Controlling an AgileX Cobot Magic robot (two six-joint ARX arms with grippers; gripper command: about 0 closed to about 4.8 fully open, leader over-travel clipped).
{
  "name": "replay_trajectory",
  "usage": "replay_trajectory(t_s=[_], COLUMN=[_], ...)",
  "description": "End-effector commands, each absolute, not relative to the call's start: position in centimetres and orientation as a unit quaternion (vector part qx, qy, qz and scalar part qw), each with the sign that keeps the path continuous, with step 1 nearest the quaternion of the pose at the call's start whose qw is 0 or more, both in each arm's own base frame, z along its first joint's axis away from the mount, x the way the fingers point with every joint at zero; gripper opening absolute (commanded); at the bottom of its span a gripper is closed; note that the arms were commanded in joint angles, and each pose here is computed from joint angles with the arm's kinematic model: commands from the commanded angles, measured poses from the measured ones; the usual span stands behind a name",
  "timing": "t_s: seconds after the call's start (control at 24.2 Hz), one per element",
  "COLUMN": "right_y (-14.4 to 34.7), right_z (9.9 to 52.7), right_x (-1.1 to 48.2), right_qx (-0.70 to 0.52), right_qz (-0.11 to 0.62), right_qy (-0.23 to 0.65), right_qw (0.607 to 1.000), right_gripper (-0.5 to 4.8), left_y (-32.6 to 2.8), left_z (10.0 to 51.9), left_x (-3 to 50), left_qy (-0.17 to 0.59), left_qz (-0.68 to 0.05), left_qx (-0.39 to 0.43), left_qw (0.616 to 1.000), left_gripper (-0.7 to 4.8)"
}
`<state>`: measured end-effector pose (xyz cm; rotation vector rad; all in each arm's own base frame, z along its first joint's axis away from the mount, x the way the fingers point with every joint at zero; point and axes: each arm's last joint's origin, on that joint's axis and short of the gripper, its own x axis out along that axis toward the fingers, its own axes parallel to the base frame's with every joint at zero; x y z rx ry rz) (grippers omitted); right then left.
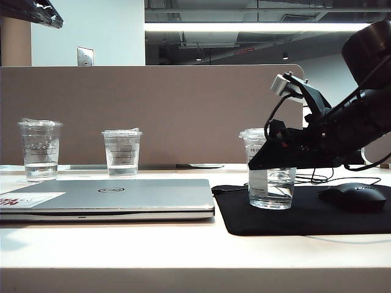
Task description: Pick up the coffee cup on the right and place it on the right side of the laptop.
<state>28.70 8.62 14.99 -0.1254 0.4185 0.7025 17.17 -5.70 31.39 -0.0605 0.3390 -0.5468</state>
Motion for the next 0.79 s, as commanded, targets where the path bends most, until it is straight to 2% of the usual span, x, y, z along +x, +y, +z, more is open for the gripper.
replay_trajectory(t_s=[0.04,0.79], right_y=[8.5,7.9], right_z=[15.5,12.9], right_x=[29.0,27.4], right_qx=[-0.065,-0.060], right_qz=[0.341,0.333], right_qy=[0.177,0.236], right_qw=[0.921,0.911], right_gripper=[4.79,4.79], left_y=[-5.7,-5.7], left_z=[31.7,31.7], left_x=[17.1,17.1], left_qy=[0.158,0.158], left_qz=[-0.272,-0.272], left_qx=[-0.030,-0.030], left_qw=[0.949,0.949], left_gripper=[-0.05,-0.05])
